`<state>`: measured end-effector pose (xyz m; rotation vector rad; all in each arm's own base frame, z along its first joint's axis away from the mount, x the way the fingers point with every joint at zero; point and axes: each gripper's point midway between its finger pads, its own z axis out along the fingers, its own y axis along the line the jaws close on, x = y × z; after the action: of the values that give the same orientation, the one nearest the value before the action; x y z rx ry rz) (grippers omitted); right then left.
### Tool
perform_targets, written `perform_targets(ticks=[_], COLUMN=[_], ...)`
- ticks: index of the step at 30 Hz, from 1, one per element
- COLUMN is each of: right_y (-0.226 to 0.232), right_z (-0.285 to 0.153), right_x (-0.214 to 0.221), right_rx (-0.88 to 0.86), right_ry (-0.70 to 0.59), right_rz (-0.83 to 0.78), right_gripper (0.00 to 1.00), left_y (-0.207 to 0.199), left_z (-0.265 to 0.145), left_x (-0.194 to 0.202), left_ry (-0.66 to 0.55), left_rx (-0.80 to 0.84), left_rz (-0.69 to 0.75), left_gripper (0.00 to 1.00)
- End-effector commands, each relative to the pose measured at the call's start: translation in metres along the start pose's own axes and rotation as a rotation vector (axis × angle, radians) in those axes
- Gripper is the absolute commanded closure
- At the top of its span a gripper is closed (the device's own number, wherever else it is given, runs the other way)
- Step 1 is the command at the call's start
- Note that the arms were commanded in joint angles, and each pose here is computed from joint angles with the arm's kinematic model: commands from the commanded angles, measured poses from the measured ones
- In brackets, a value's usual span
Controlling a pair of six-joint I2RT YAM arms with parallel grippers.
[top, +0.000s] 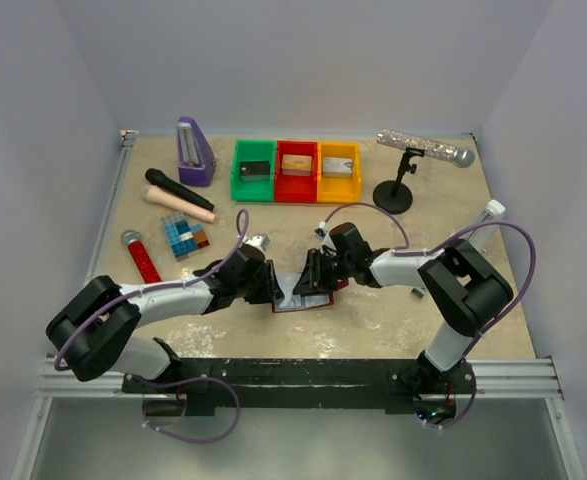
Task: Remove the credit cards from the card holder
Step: Remove the credit card from the card holder.
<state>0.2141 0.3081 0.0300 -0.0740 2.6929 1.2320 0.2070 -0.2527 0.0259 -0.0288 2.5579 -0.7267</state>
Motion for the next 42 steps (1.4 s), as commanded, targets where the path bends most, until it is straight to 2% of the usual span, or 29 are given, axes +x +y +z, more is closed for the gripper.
perform_targets(ticks=[1,12,22,31,42], right_y=[-0.006,-0.007,-0.006,-0.002,0.003], right_z=[0.001,-0.003,-0.004,-0.005,-0.006], right_x=[0.003,0.001,0.001,0.001,0.001], right_rx=[0.027,0.052,0.047,0.028,0.001], right_ry=[0.002,-0.01,-0.012,-0.016,-0.025], right_rz=[-0.001,-0.01,-0.013,-0.013,-0.011], right_gripper=[0.62,0.59,0.58,0.59,0.59], left_y=[0.001,-0.01,-0.031,-0.028,-0.009], left_z=[-0.01,-0.027,-0.019,-0.004,0.007], left_x=[-0.006,-0.028,-0.039,-0.029,-0.016], left_ry=[-0.03,-0.117,-0.135,-0.085,-0.043], left_rx=[-0.013,0.004,0.082,0.075,0.0], left_rz=[-0.003,0.002,0.01,0.003,-0.009], left_gripper=[0.64,0.64,0.65,0.67,0.76])
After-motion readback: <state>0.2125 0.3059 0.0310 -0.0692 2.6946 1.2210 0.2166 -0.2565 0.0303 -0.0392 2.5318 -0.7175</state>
